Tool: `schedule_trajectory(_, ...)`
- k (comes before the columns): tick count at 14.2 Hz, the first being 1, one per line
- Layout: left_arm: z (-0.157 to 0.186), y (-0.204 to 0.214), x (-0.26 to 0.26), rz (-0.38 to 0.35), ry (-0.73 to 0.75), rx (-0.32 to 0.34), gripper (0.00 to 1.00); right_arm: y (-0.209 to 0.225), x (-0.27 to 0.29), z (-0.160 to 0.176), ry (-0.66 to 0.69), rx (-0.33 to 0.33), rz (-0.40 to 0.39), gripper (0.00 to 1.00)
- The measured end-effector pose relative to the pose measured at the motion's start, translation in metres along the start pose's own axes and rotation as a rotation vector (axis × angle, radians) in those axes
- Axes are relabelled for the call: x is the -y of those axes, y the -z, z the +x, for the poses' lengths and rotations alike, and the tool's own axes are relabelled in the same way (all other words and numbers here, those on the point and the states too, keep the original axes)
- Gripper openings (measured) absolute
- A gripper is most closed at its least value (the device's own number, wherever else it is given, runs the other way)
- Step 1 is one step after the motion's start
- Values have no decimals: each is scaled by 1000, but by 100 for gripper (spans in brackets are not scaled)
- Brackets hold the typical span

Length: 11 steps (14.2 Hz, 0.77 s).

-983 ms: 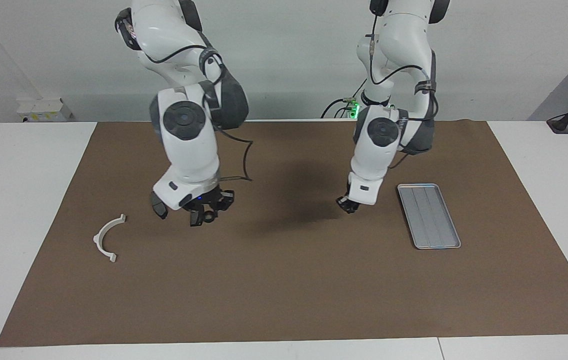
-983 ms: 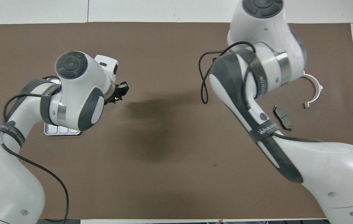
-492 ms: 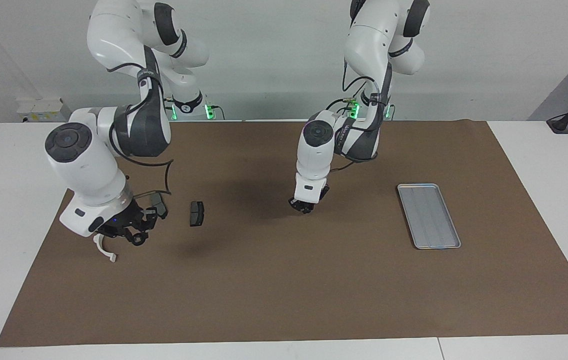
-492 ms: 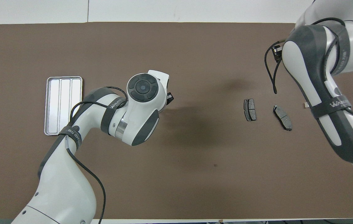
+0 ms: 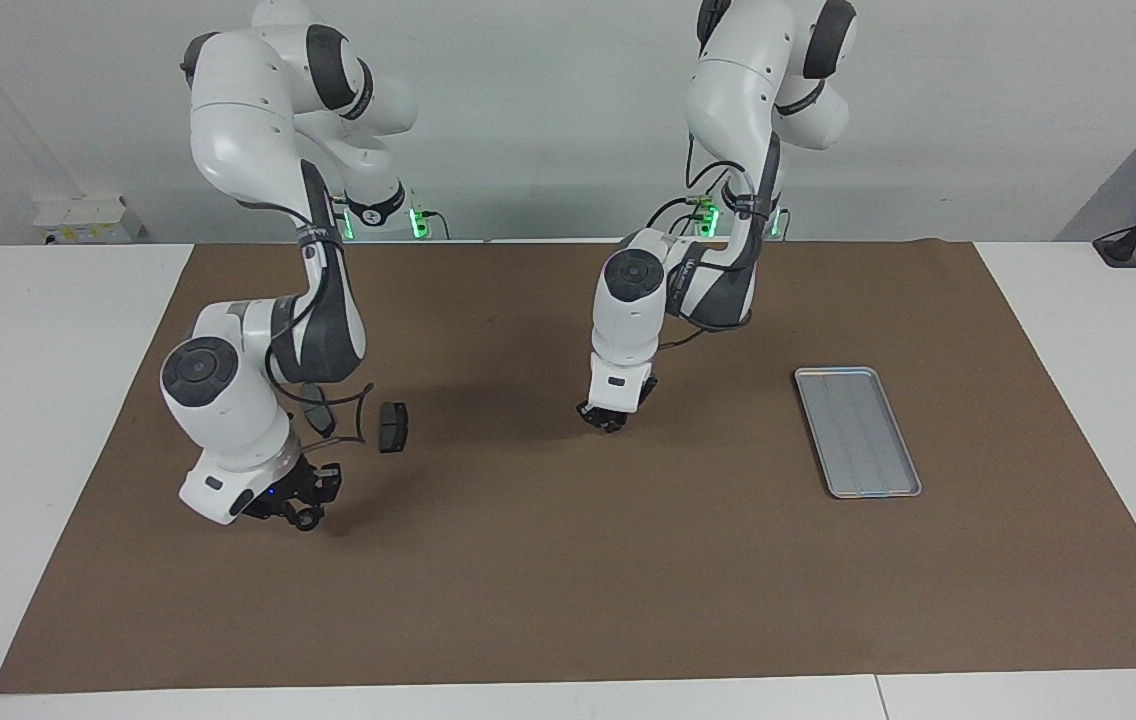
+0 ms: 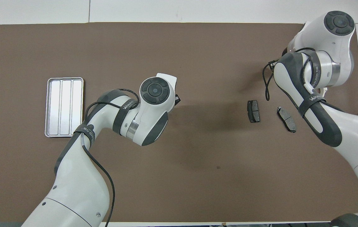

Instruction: Place bearing gear from tray to pile

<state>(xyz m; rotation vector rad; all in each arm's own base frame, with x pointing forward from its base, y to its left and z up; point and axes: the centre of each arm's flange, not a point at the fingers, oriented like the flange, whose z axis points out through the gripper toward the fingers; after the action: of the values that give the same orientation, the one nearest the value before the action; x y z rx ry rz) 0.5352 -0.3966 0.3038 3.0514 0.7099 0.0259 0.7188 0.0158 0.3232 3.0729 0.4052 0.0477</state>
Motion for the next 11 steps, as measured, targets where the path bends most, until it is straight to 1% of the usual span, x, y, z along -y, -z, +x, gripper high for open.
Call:
schedule_trajectory(2,-6,-8,-4,1,4,-2,24,-13,3,-1,1,-20,-1,34)
schedule_trajectory(5,-6,-8,-4,0,7,-4,24,-33,10,-7,-10,-41,0,34)
schedule_trajectory(6,-5,-8,-4,2,8,-4,29,-36,11,-8,-17,-45,1,34)
schedule_trajectory(8,2,-6,1,24,14,-12,51,-35,11,-8,-24,-45,1,34)
schedule_trajectory(9,15,3,7,42,30,-19,61,-35,12,-8,-25,-45,1,34)
schedule_trajectory(10,33,21,19,60,50,-25,72,-35,12,-7,-28,-45,2,34)
schedule_trajectory(11,52,45,35,69,61,-24,82,-35,14,-7,-37,-44,2,40)
